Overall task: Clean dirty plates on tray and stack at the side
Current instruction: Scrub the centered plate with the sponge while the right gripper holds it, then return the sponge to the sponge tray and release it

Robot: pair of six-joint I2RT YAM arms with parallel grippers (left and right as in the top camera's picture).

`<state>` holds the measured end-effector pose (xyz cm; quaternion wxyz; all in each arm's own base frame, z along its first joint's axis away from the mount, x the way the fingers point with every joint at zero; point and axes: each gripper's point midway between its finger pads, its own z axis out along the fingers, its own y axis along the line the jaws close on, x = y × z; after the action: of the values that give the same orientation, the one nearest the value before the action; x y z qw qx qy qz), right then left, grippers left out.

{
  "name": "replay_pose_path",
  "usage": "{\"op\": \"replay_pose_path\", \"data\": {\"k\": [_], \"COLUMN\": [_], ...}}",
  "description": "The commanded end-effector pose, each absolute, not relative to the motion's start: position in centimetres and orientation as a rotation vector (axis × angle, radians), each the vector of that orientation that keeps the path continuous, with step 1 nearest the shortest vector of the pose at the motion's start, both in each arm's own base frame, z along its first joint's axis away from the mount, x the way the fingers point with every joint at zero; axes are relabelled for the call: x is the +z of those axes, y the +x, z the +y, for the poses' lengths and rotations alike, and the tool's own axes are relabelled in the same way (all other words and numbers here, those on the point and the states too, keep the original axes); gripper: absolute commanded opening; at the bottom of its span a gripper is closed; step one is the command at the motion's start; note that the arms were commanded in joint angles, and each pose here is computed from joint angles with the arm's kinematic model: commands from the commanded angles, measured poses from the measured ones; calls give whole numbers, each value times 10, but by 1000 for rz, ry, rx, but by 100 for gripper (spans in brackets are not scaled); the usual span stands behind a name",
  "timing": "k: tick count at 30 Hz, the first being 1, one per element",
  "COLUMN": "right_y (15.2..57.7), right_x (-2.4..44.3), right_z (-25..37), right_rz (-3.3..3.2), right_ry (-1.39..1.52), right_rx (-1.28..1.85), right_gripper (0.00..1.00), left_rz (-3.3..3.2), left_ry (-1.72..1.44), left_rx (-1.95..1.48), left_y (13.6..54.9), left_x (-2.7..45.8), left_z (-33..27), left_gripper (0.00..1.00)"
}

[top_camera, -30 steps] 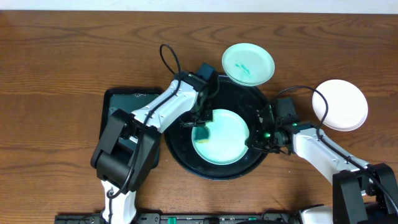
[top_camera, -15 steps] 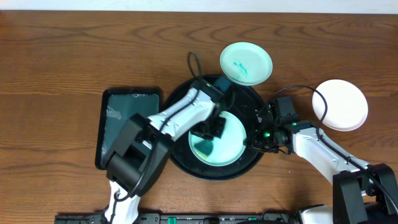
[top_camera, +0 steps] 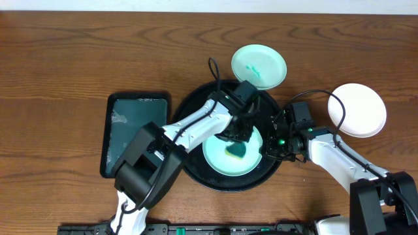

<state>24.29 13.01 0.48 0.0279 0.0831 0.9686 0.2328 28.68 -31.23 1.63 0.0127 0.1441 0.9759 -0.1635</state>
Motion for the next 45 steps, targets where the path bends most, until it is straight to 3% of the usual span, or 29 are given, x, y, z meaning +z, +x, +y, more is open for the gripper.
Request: {"op": "replay_pose_path", "data": {"k": [1,6,13,22,33,38,45], "right_y": [234,234,234,234,234,234,235], "right_x": [-3,-3,-3,-4,-4,-4,-4], "right_z": [123,123,122,120,120,120,120], "right_rz": [3032,3033,3032,3032,3032,3032,3031], "right_ry": [276,276,276,279,279,279,279], "right_rx": [653,653,652,625,625,625,625], "right_gripper": [1,1,1,1,1,1,1], "left_rz": [2966,2936,3025,3077,2839,2684,2736], "left_ry": [253,115,17,78,116,-86,-417], "left_rx": [-192,0,244,300,44,130,224], "left_y": [339,365,348,318,314,331,339], "left_x": [-4,-4,-6,4,115,167,158], "left_z": [-258,-208,-158,-170,-197,-139,-49], "left_gripper": [7,7,7,7,7,7,7]}}
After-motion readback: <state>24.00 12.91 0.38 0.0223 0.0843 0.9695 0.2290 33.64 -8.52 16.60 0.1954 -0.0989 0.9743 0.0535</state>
